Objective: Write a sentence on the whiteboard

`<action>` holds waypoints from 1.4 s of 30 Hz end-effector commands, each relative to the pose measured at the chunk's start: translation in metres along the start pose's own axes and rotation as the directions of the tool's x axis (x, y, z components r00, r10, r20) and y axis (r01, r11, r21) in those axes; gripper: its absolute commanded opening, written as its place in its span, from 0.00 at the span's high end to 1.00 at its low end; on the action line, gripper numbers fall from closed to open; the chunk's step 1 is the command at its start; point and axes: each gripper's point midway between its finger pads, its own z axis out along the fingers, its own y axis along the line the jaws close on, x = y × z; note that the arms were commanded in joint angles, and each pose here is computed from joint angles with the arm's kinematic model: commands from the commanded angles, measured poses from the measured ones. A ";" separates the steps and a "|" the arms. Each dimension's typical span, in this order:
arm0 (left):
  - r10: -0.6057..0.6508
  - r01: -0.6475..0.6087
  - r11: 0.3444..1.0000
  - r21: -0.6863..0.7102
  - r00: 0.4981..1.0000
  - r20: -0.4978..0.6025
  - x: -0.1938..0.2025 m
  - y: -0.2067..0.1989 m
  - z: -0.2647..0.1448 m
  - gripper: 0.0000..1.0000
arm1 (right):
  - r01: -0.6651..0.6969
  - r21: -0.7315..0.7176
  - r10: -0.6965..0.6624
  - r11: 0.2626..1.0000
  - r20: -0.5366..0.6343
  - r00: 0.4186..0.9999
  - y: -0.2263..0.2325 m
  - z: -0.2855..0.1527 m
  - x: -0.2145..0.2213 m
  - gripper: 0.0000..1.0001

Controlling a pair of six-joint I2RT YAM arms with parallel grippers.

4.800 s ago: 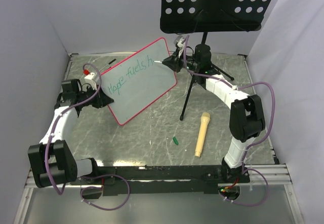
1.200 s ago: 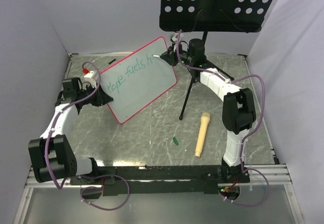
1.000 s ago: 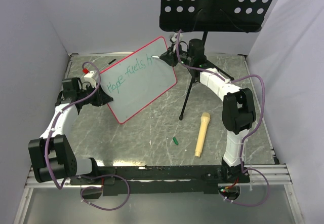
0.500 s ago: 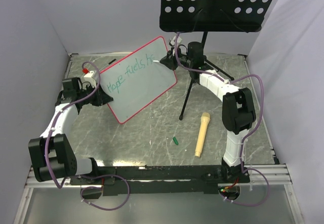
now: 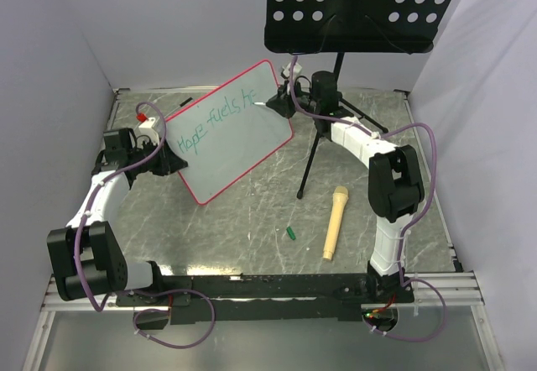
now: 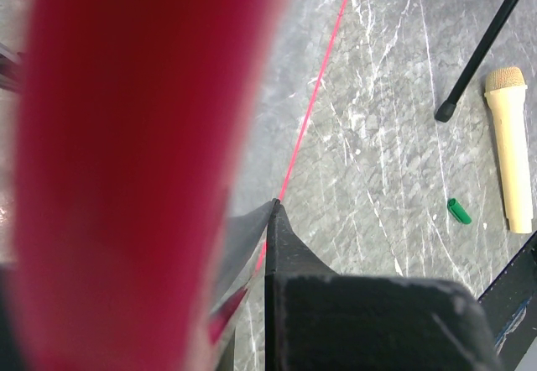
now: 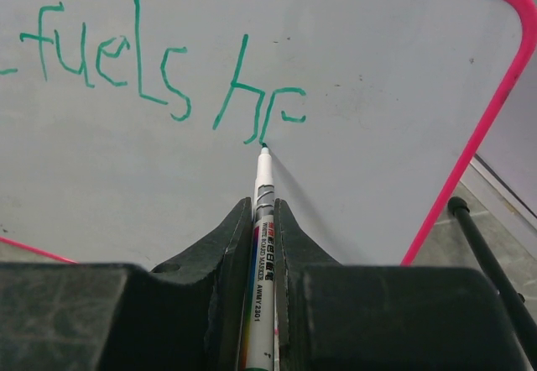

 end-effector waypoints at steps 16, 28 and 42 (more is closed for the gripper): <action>0.012 -0.093 0.928 -0.360 0.975 -0.221 0.054 0.073 -0.015 0.99 | 0.045 0.044 -0.052 0.998 0.159 0.986 -0.011 -0.027 -0.067 1.00; 0.011 -0.091 0.929 -0.360 0.976 -0.218 0.055 0.072 -0.016 0.99 | 0.019 0.040 -0.025 0.999 0.168 0.986 -0.019 -0.015 -0.075 1.00; 0.010 -0.089 0.929 -0.359 0.976 -0.217 0.055 0.072 -0.015 0.99 | 0.006 0.037 -0.012 0.999 0.157 0.987 -0.022 -0.007 -0.072 1.00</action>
